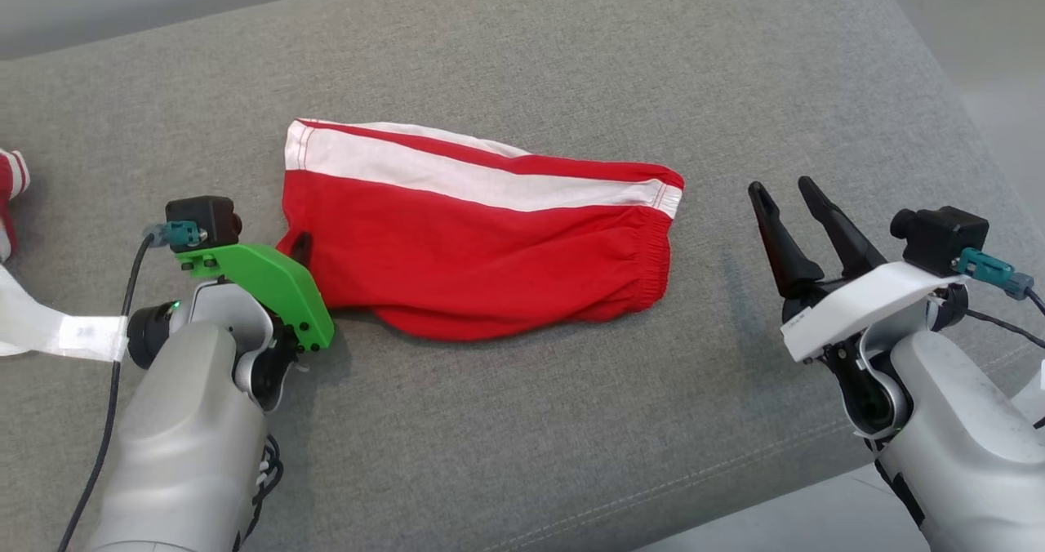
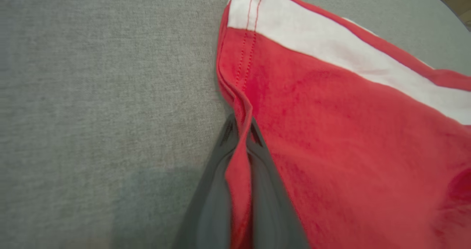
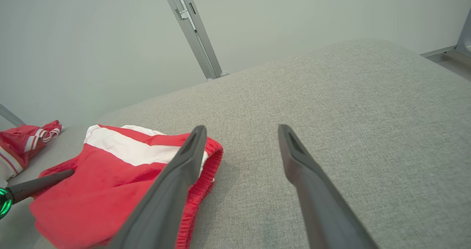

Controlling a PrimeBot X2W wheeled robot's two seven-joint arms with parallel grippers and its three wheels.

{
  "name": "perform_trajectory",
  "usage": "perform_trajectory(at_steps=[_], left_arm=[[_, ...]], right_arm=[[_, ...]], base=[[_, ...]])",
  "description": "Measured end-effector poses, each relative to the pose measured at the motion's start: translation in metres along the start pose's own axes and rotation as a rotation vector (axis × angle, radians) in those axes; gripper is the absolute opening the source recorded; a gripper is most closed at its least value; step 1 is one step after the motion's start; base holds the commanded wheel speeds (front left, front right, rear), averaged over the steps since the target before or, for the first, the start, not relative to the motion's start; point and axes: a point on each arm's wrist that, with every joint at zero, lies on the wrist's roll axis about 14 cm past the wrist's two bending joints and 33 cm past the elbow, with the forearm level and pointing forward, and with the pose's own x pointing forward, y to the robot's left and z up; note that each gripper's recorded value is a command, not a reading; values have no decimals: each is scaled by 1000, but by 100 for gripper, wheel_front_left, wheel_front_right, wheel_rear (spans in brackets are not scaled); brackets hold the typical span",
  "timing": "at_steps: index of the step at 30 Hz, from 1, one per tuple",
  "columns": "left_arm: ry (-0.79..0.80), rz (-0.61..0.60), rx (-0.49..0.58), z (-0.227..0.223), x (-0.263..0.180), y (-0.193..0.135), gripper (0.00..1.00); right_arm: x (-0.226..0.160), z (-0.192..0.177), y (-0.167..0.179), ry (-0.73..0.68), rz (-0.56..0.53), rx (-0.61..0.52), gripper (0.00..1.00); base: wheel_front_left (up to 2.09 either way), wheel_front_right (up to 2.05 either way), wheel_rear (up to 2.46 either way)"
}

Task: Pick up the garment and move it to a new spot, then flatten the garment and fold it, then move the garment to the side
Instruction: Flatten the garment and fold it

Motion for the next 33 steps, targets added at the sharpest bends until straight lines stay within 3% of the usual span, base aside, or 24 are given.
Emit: perform_trajectory(at_steps=[18, 32, 33], left_arm=[[-195, 90, -144, -18, -66, 30, 0], [-305, 28, -210, -28, -112, 6, 0], [-315, 38, -214, -27, -115, 7, 8]], right_arm=[[-7, -18, 21, 39, 61, 7, 100], [-4, -27, 59, 79, 153, 9, 100], [-4, -27, 61, 80, 158, 9, 100]], base=[[0, 0, 0], [0, 0, 0], [0, 0, 0]])
